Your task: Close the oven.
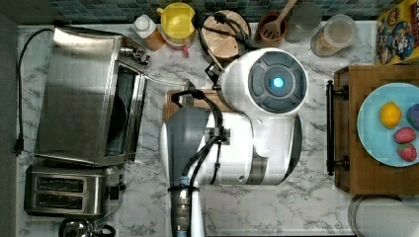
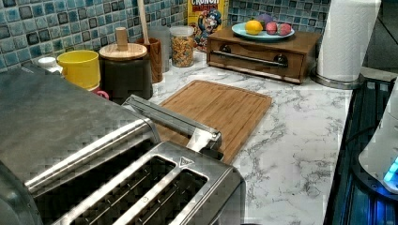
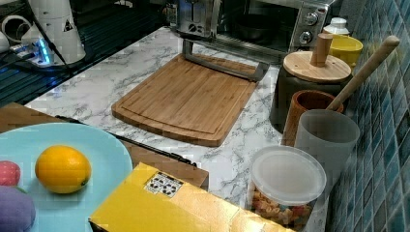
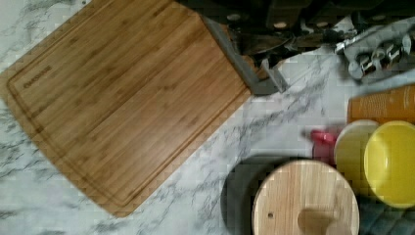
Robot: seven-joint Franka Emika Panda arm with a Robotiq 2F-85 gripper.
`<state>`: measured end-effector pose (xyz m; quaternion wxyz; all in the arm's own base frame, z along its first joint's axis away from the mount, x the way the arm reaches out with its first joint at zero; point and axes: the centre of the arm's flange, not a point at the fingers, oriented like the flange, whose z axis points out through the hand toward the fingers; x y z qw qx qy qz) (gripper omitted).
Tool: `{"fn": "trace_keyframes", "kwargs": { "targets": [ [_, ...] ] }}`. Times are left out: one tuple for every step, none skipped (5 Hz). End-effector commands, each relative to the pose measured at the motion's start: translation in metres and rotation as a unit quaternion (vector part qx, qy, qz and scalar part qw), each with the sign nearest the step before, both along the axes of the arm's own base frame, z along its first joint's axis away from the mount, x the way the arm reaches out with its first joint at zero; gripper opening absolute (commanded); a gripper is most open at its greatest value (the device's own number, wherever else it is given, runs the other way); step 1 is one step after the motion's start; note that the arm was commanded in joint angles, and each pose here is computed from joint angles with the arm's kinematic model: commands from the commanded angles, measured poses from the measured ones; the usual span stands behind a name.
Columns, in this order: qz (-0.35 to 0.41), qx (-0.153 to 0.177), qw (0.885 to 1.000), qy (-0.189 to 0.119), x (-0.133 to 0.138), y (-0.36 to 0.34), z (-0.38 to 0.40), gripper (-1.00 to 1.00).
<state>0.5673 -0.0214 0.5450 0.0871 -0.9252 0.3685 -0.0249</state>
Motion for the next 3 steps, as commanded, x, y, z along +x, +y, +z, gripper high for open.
{"fn": "trace_keyframes", "kwargs": {
  "targets": [
    [0.101,0.060,0.993,-0.021,-0.091,-0.050,-0.079,-1.00],
    [0.146,0.088,0.984,-0.055,-0.109,-0.055,-0.105,-1.00],
    [0.180,0.121,0.973,-0.084,-0.118,-0.052,-0.145,-1.00]
  ]
}}
